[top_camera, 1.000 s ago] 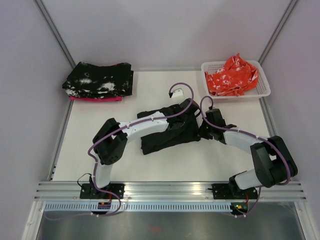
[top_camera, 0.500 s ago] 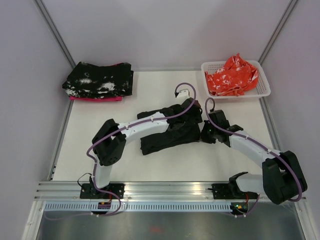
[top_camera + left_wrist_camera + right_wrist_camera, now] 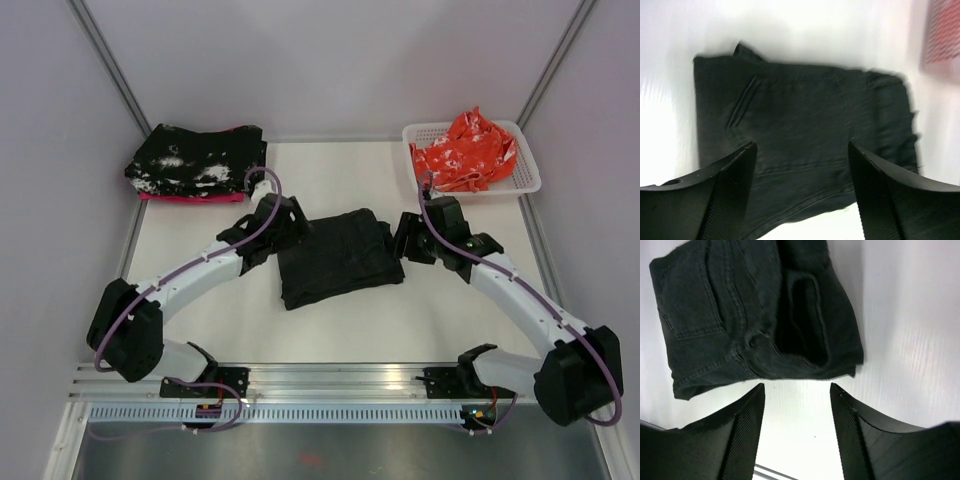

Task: Fold and stack the trousers
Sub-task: Fold the trousers

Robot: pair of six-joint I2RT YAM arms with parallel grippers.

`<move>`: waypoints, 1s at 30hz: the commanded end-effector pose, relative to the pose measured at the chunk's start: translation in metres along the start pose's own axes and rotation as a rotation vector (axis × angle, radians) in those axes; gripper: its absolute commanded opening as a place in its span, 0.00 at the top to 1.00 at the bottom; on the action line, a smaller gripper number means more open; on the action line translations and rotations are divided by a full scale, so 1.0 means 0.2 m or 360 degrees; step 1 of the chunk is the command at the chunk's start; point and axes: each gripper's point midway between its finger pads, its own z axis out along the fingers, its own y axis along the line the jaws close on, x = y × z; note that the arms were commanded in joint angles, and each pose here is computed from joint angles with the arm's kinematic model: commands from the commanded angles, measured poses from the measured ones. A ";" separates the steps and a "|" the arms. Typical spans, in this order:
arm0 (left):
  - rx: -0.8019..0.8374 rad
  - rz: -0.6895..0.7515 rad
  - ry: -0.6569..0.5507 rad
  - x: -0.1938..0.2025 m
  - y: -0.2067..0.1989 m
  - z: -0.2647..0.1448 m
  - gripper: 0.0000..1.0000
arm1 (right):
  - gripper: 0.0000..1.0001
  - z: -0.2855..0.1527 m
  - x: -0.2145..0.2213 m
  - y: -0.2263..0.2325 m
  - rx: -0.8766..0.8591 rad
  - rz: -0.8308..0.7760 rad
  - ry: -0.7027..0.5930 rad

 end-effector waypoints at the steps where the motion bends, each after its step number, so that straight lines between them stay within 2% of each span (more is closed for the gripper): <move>1: 0.0057 0.0147 0.0156 0.18 0.09 0.03 0.23 | 0.37 0.02 -0.20 0.20 -0.0137 -0.0169 -0.0098; 3: 0.0076 0.0161 0.0195 0.24 0.12 0.04 0.27 | 0.36 0.09 -0.23 0.21 -0.0073 -0.0215 -0.0057; 6: 0.0103 0.0188 0.0226 0.26 0.12 0.06 0.43 | 0.45 0.14 -0.33 0.34 -0.0071 -0.0305 -0.0050; 7: 0.0106 0.0201 0.0250 0.28 0.12 0.07 0.52 | 0.55 0.16 -0.35 0.40 -0.0097 -0.0332 -0.0053; 10: 0.0133 0.0215 0.0306 0.34 0.11 0.12 0.65 | 0.70 0.23 -0.35 0.47 -0.0139 -0.0338 -0.0044; 11: 0.0124 0.0213 0.0327 0.36 0.12 0.14 0.66 | 0.73 0.25 -0.34 0.47 -0.0146 -0.0321 -0.0039; 12: 0.0105 0.0203 0.0354 0.38 0.14 0.15 0.70 | 0.81 0.28 -0.33 0.45 -0.0125 -0.0306 -0.0029; 15: -0.0020 0.0194 0.0445 0.47 0.25 0.20 0.75 | 0.92 0.40 -0.21 0.26 0.0098 -0.0254 0.0024; 18: -0.0110 0.0178 0.0485 0.50 0.35 0.23 0.78 | 0.93 0.48 0.08 -0.04 0.0318 -0.0279 0.0197; 22: -0.0192 0.0162 0.0514 0.51 0.46 0.21 0.81 | 0.97 0.53 0.36 -0.24 0.0445 -0.0255 0.0401; 27: -0.0037 0.0310 0.0522 0.48 0.42 0.14 0.78 | 0.98 0.52 0.42 -0.28 0.0465 -0.0231 0.0434; 29: 0.0040 0.0382 0.0522 0.46 0.39 0.11 0.76 | 0.98 0.50 0.38 -0.21 0.0403 -0.0202 0.0414; 30: 0.0098 0.0400 0.0511 0.43 0.34 0.07 0.71 | 0.98 0.48 0.31 -0.14 0.0344 -0.0187 0.0370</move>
